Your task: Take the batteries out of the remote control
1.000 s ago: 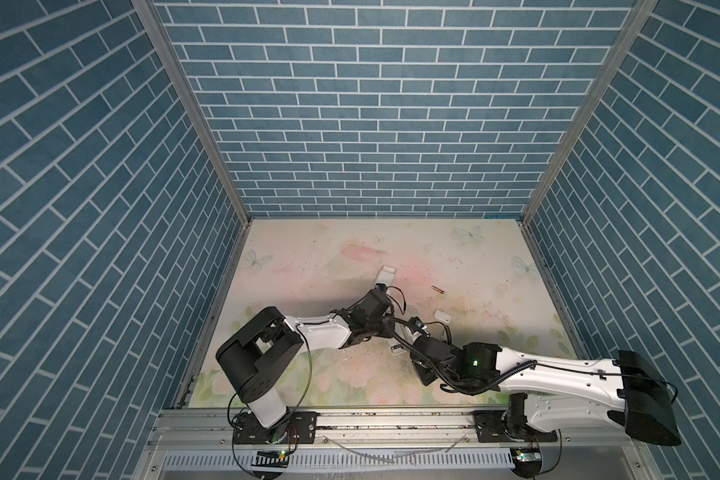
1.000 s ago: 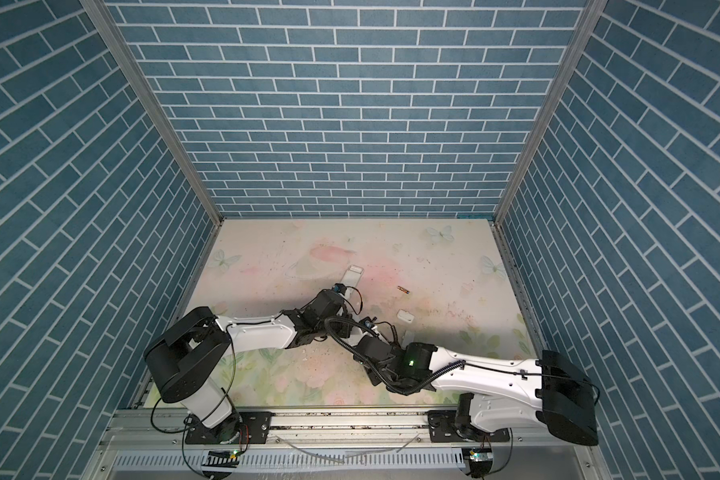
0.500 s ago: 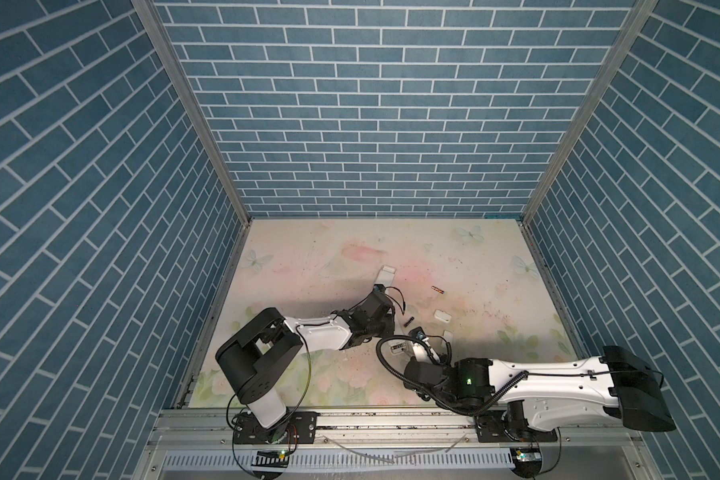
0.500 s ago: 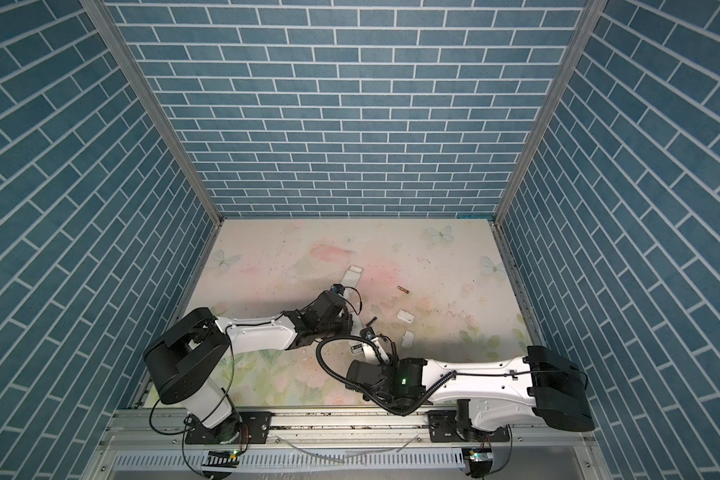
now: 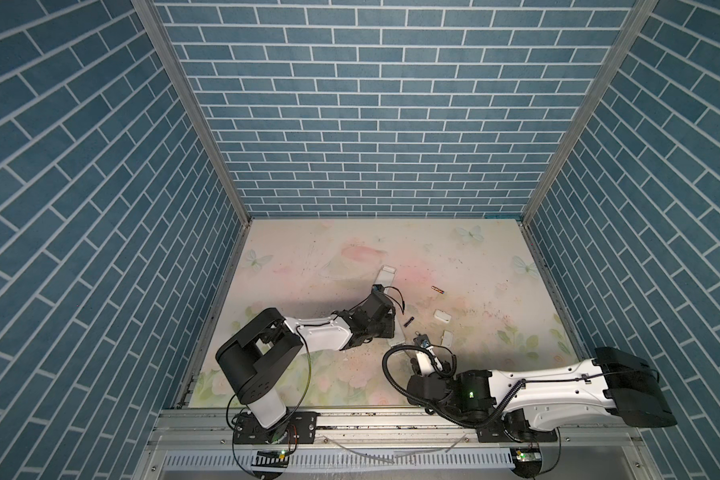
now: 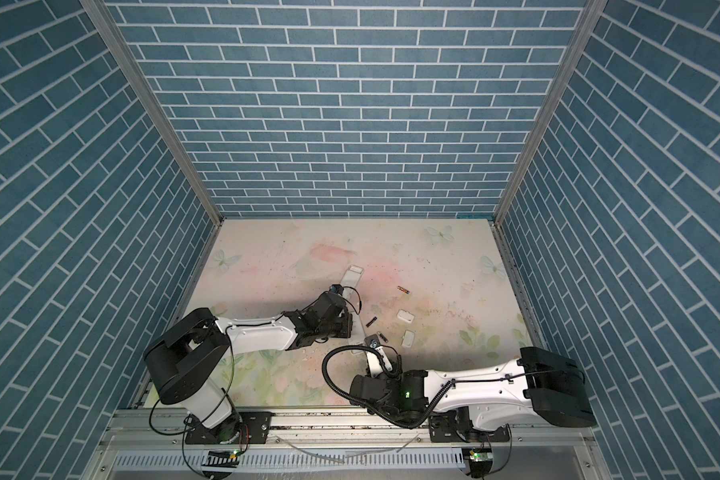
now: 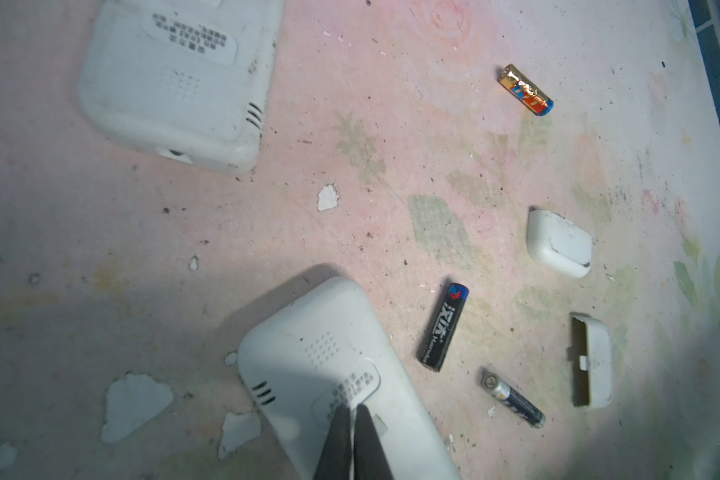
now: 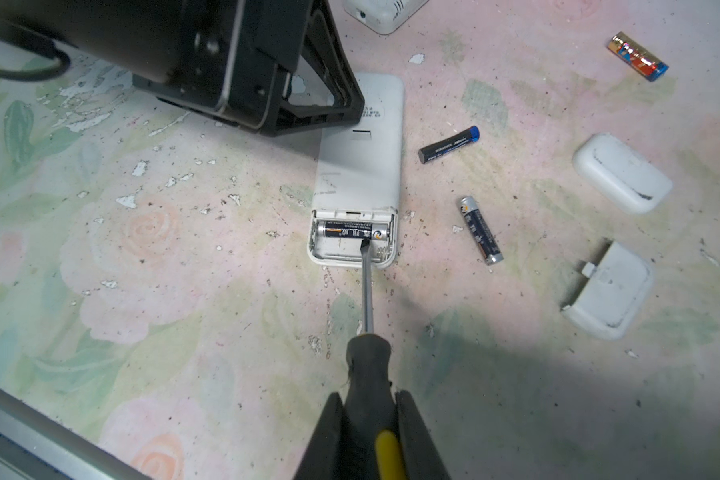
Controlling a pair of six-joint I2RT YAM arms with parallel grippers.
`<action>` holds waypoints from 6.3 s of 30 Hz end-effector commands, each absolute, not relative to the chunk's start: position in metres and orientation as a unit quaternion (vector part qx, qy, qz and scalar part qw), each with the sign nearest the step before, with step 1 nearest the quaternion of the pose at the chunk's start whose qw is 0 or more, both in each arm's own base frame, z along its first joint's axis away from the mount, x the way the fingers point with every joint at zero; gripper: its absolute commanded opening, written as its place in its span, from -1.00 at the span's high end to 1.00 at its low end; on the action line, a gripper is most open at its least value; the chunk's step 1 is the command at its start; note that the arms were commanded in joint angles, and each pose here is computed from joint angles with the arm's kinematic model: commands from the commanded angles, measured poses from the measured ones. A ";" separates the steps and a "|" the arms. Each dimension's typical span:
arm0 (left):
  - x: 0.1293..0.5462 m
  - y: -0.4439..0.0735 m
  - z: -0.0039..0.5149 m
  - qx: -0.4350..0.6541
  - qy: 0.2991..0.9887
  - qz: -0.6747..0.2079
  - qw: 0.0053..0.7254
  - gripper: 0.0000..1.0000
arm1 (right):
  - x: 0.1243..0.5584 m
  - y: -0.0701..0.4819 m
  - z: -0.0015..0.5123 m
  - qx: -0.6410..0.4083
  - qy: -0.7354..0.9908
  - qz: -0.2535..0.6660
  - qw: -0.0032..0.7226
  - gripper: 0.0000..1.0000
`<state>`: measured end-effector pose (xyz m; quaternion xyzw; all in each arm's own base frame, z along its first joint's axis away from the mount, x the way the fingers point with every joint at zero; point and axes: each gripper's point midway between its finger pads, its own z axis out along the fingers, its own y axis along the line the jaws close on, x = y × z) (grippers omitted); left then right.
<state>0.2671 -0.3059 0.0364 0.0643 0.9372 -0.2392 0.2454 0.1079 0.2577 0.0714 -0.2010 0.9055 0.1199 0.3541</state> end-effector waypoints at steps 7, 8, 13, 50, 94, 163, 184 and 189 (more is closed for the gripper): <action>0.240 -0.290 0.001 0.065 0.961 -0.198 0.182 0.87 | 0.111 0.235 0.062 -0.169 0.913 0.087 0.362 1.00; 0.240 -0.290 0.000 0.065 0.961 -0.198 0.181 0.88 | 0.111 0.235 0.062 -0.169 0.912 0.086 0.363 1.00; 0.239 -0.291 -0.002 0.059 0.962 -0.199 0.177 0.89 | 0.111 0.233 0.057 -0.169 0.911 0.080 0.367 1.00; 0.234 -0.295 -0.009 0.036 0.963 -0.213 0.163 0.93 | 0.113 0.238 0.049 -0.188 0.901 0.133 0.368 1.00; 0.296 -0.201 0.135 -0.010 0.906 -0.210 0.367 -0.26 | 0.299 0.115 0.179 0.087 0.810 -0.046 0.578 1.00; 0.333 0.009 0.173 -0.091 0.854 0.138 0.494 -0.99 | 0.357 -0.036 0.148 0.129 0.833 -0.147 0.518 -0.98; 0.358 0.058 0.132 -0.101 0.799 0.126 0.579 -0.99 | 0.392 -0.037 0.100 0.071 0.820 -0.099 0.559 -0.98; 0.379 0.041 0.123 -0.074 0.806 0.083 0.581 -0.99 | 0.390 -0.036 0.093 0.066 0.811 -0.082 0.576 -0.98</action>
